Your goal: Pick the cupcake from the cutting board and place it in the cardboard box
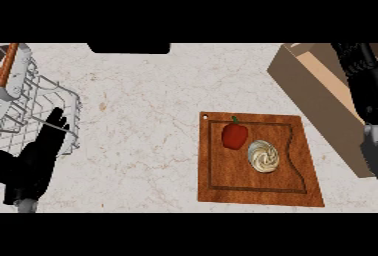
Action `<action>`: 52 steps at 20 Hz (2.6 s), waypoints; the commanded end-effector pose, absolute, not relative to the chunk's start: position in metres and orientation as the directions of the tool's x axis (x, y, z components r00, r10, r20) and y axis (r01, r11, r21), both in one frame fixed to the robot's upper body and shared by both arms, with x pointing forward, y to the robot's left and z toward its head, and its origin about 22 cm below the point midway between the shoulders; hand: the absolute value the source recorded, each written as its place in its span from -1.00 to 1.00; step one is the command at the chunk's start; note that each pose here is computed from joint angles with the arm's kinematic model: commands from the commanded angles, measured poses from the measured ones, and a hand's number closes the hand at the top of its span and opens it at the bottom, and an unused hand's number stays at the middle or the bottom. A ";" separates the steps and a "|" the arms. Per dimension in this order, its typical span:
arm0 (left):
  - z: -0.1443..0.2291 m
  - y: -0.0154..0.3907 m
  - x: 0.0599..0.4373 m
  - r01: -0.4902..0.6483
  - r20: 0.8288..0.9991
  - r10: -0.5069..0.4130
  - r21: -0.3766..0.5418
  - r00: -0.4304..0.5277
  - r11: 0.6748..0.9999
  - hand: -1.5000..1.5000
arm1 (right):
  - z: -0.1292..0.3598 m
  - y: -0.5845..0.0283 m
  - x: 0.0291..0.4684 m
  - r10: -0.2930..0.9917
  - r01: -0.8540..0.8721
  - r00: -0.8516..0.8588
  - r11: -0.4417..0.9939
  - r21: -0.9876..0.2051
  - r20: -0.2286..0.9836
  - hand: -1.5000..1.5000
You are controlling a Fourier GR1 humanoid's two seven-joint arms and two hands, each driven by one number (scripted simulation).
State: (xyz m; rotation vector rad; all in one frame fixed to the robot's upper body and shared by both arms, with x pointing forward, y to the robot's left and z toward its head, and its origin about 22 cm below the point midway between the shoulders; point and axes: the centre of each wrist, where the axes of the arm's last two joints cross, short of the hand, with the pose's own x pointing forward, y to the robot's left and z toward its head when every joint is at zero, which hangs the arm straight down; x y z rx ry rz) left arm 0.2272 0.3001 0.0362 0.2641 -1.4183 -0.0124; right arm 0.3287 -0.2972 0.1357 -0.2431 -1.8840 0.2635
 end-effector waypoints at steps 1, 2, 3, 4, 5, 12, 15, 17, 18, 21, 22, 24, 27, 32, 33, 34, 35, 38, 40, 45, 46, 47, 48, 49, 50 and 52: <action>0.032 0.310 0.227 -0.140 0.979 -0.133 0.155 0.153 0.978 0.00 | 0.138 -0.297 0.320 0.269 0.021 -0.270 0.962 -0.273 0.925 -1.00; 0.048 0.314 0.237 -0.141 0.980 -0.109 0.133 0.165 0.981 0.00 | 0.141 -0.293 0.306 0.230 0.012 -0.255 0.972 -0.235 0.939 -1.00; 0.043 0.305 0.246 -0.133 0.986 -0.103 0.120 0.128 0.984 0.00 | 0.115 -0.284 0.291 0.185 0.002 -0.205 0.982 -0.189 0.961 -1.00; 0.053 0.301 0.243 -0.146 0.991 -0.081 0.096 0.106 0.985 0.00 | 0.115 -0.289 0.283 0.160 -0.006 -0.183 0.986 -0.164 0.970 -1.00; 0.064 0.312 0.239 -0.111 0.993 -0.076 0.086 0.089 0.990 0.00 | 0.125 -0.297 0.283 0.140 0.020 -0.174 0.990 -0.139 0.975 -1.00; 0.047 0.317 0.227 -0.102 0.988 0.004 0.011 0.152 0.995 0.00 | 0.098 -0.290 0.227 0.359 0.358 -0.456 0.912 -0.201 0.815 -1.00; 0.050 0.334 0.232 -0.111 0.991 0.007 0.008 0.130 0.994 0.00 | 0.110 -0.270 0.199 0.403 0.301 -0.501 0.911 -0.283 0.766 -1.00; 0.047 0.322 0.233 -0.111 0.992 -0.005 0.020 0.130 0.994 0.00 | 0.118 -0.279 0.183 0.471 0.221 -0.436 0.882 -0.417 0.767 -1.00; 0.059 0.332 0.231 -0.092 0.991 -0.002 0.014 0.133 0.996 0.00 | 0.115 -0.279 0.180 0.523 0.197 -0.365 0.852 -0.485 0.770 -1.00; 0.053 0.330 0.229 -0.101 0.992 -0.014 0.027 0.128 0.994 0.00 | 0.122 -0.292 0.183 0.733 0.116 -0.213 0.676 -0.728 0.646 -1.00; 0.052 0.320 0.234 -0.099 0.992 -0.018 0.031 0.126 0.995 0.00 | 0.136 -0.300 0.188 0.781 0.098 -0.177 0.619 -0.779 0.599 -1.00; 0.055 0.319 0.234 -0.069 0.992 -0.019 0.027 0.122 0.997 0.00 | 0.138 -0.293 0.183 0.846 0.020 -0.104 0.528 -0.849 0.523 -1.00; 0.067 0.317 0.235 -0.056 0.993 -0.006 0.012 0.116 0.998 0.00 | 0.161 -0.281 0.185 0.902 -0.024 -0.010 0.431 -0.902 0.431 -1.00; 0.047 0.312 0.237 -0.041 0.992 -0.016 0.021 0.126 0.999 0.00 | 0.177 -0.247 0.186 0.932 -0.203 0.103 0.361 -0.910 0.347 -1.00; 0.063 0.317 0.247 -0.041 0.994 0.001 0.004 0.111 0.999 0.00 | 0.180 -0.243 0.193 0.931 -0.210 0.130 0.361 -0.909 0.340 -1.00; 0.074 0.314 0.253 -0.018 0.994 0.001 0.001 0.110 1.000 0.00 | 0.178 -0.236 0.200 0.928 -0.224 0.146 0.369 -0.902 0.344 -1.00; 0.055 0.312 0.244 -0.041 0.992 -0.002 0.007 0.129 0.999 0.00 | 0.184 -0.226 0.197 0.927 -0.262 0.152 0.372 -0.890 0.343 -1.00; 0.065 0.322 0.243 -0.036 0.992 -0.001 0.005 0.122 0.999 0.00 | 0.192 -0.211 0.209 0.907 -0.317 0.201 0.417 -0.852 0.369 -1.00; 0.053 0.307 0.248 -0.053 0.992 0.002 0.005 0.122 0.999 0.00 | 0.184 -0.193 0.213 0.904 -0.352 0.218 0.425 -0.834 0.368 -1.00; 0.055 0.320 0.230 -0.068 0.991 -0.008 0.018 0.131 0.998 0.00 | 0.164 -0.198 0.209 0.909 -0.395 0.260 0.409 -0.823 0.326 -1.00; 0.059 0.314 0.243 -0.047 0.992 0.003 0.003 0.124 0.999 0.00 | 0.178 -0.195 0.226 0.915 -0.401 0.248 0.395 -0.826 0.317 -1.00; 0.055 0.311 0.248 -0.070 0.992 -0.009 0.018 0.124 0.997 0.00 | 0.171 -0.187 0.223 0.918 -0.393 0.239 0.390 -0.832 0.317 -1.00; 0.063 0.316 0.238 -0.048 0.993 -0.006 0.012 0.119 0.999 0.00 | 0.163 -0.206 0.226 0.916 -0.406 0.255 0.391 -0.826 0.308 -1.00; 0.055 0.331 0.241 -0.058 0.991 -0.001 0.008 0.131 0.998 0.00 | 0.168 -0.193 0.231 0.915 -0.401 0.259 0.393 -0.828 0.309 -1.00; 0.047 0.316 0.230 -0.054 0.991 0.001 0.006 0.131 0.999 0.00 | 0.173 -0.200 0.229 0.917 -0.418 0.252 0.391 -0.820 0.310 -1.00; 0.050 0.329 0.239 -0.069 0.991 0.011 -0.002 0.131 0.998 0.00 | 0.154 -0.210 0.242 0.916 -0.416 0.260 0.392 -0.821 0.306 -1.00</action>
